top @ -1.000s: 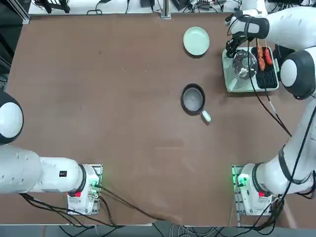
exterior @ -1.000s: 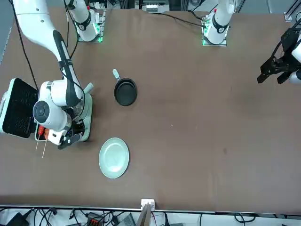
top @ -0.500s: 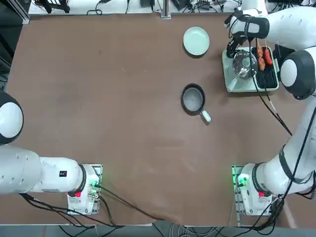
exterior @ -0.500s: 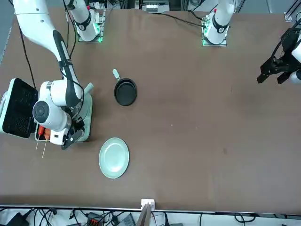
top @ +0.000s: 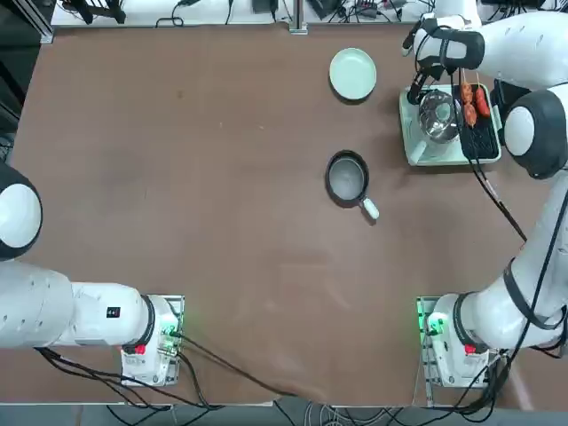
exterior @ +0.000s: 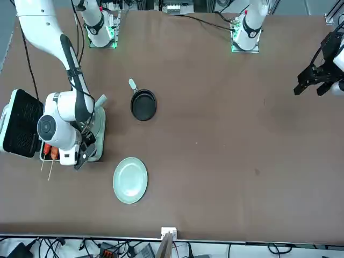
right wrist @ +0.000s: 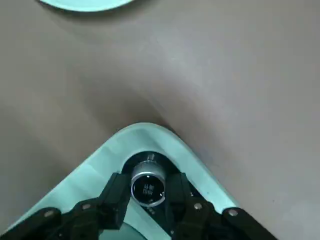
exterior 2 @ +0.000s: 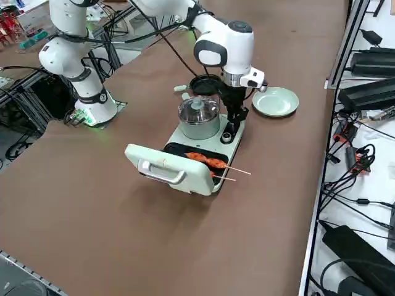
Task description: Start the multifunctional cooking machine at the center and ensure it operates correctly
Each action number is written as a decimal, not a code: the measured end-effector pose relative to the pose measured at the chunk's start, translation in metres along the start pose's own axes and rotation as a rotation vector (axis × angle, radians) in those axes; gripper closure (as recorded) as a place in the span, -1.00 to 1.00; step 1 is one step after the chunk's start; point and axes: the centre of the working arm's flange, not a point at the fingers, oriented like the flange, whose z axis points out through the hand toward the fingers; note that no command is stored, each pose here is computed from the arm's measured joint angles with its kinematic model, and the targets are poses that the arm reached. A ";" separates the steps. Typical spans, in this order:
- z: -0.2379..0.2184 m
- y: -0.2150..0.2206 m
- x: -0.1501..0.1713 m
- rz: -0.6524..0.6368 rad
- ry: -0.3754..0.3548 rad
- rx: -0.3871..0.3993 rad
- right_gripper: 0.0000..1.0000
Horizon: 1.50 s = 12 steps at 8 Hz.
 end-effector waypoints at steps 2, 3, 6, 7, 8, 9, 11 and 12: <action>0.000 0.001 -0.001 -0.035 0.007 0.007 0.16; 0.000 0.002 -0.002 -0.034 0.010 0.011 0.16; -0.007 0.017 -0.012 0.002 0.023 0.022 -0.21; -0.017 0.036 -0.024 0.040 0.040 0.016 -0.52; -0.032 0.054 -0.036 0.082 0.056 0.031 -0.92; -0.052 0.065 -0.041 0.127 0.059 0.055 -1.00; -0.107 0.072 -0.037 0.264 0.036 0.096 -1.00; -0.142 0.071 -0.036 0.366 0.029 0.107 -1.00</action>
